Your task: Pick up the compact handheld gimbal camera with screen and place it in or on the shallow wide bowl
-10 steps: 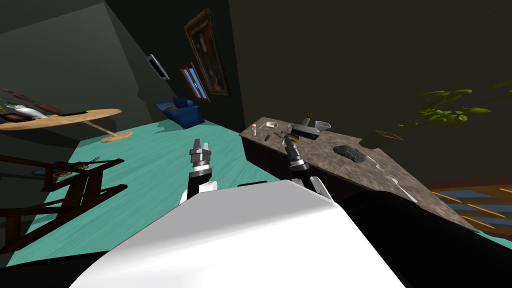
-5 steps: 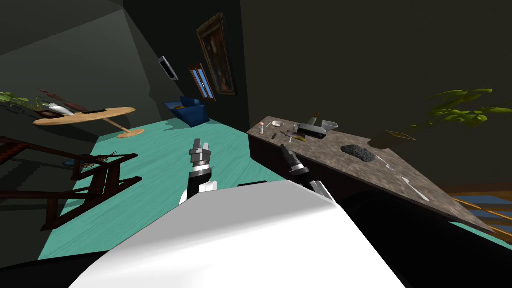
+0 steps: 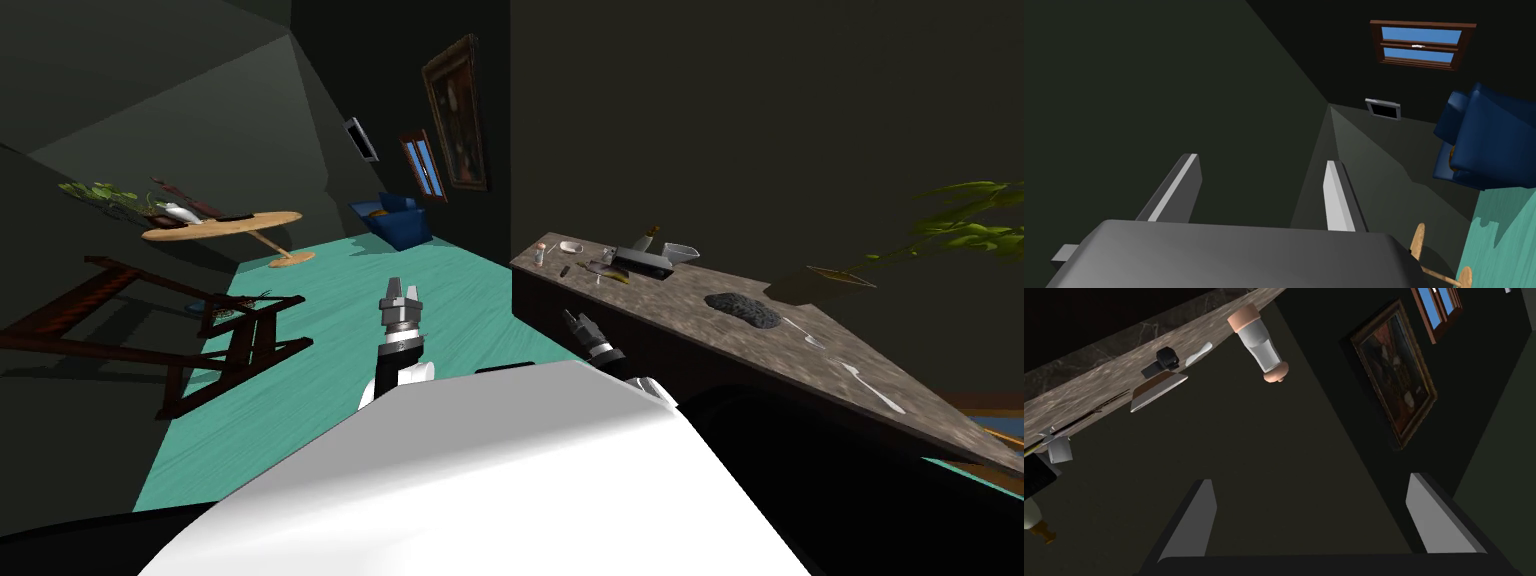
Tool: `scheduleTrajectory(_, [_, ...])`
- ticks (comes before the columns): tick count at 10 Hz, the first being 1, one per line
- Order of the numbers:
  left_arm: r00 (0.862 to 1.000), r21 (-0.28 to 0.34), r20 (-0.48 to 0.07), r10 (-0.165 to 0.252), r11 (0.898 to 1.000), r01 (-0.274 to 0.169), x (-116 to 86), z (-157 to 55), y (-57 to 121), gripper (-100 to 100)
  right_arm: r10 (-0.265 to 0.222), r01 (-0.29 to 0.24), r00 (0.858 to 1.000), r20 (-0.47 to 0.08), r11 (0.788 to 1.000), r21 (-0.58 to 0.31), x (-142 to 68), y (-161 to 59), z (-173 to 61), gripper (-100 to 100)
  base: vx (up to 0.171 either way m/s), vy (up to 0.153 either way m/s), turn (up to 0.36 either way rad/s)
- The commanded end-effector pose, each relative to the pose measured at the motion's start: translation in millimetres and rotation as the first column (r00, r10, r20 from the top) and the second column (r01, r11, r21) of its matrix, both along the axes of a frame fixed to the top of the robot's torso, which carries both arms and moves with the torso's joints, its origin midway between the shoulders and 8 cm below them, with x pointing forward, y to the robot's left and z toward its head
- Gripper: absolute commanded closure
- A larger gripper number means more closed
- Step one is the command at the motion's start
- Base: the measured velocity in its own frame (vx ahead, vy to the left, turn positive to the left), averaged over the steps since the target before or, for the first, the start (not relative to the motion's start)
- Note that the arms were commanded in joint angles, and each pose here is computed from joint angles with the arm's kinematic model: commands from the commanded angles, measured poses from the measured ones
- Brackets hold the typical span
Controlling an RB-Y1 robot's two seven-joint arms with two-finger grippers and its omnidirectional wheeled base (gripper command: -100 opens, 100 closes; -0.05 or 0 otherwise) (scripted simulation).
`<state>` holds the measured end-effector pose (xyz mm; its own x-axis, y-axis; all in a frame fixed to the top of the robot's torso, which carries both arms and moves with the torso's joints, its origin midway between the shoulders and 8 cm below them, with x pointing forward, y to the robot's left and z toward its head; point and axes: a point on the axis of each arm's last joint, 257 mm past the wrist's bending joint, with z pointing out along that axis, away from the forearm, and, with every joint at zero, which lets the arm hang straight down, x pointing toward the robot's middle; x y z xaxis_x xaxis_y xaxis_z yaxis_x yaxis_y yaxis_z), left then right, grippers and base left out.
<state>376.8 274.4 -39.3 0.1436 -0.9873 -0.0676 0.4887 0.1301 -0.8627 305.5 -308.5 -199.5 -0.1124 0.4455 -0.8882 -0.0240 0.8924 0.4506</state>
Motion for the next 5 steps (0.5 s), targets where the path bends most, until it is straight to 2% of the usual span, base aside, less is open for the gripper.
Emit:
scheduleTrajectory(1, [1.000, 0.000, 0.000, 0.000, 1.000, 0.000, 0.0, 0.0, 0.0, 0, -0.025, 0.013, 0.994, -0.103, 0.994, -0.108, -18.8, -16.7, -31.8, -100, -0.033, 0.138, 0.162])
scheduleTrajectory(2, [1.000, 0.000, 0.000, 0.000, 1.000, 0.000, 0.0, 0.0, 0.0, 0, -0.025, 0.013, 0.994, -0.104, 0.993, -0.114, -19.1, -17.0, -32.4, -100, -0.024, 0.127, 0.076])
scheduleTrajectory(3, [1.000, 0.000, 0.000, 0.000, 1.000, 0.000, 0.0, 0.0, 0.0, 0, -0.048, 0.008, 0.981, -0.191, 0.979, -0.203, -38.9, -32.2, -59.7, -100, -0.004, 0.157, 0.166])
scheduleTrajectory(4, [1.000, 0.000, 0.000, 0.000, 1.000, 0.000, 0.0, 0.0, 0.0, 0, -0.047, 0.006, 0.981, -0.191, 0.978, -0.210, -38.9, -32.1, -59.8, -100, -0.005, 0.131, 0.068])
scheduleTrajectory(5, [1.000, 0.000, 0.000, 0.000, 1.000, 0.000, 0.0, 0.0, 0.0, 0, -0.070, -0.015, 0.960, -0.272, 0.955, -0.298, -60.5, -47.8, -85.0, -100, -0.014, 0.139, 0.206])
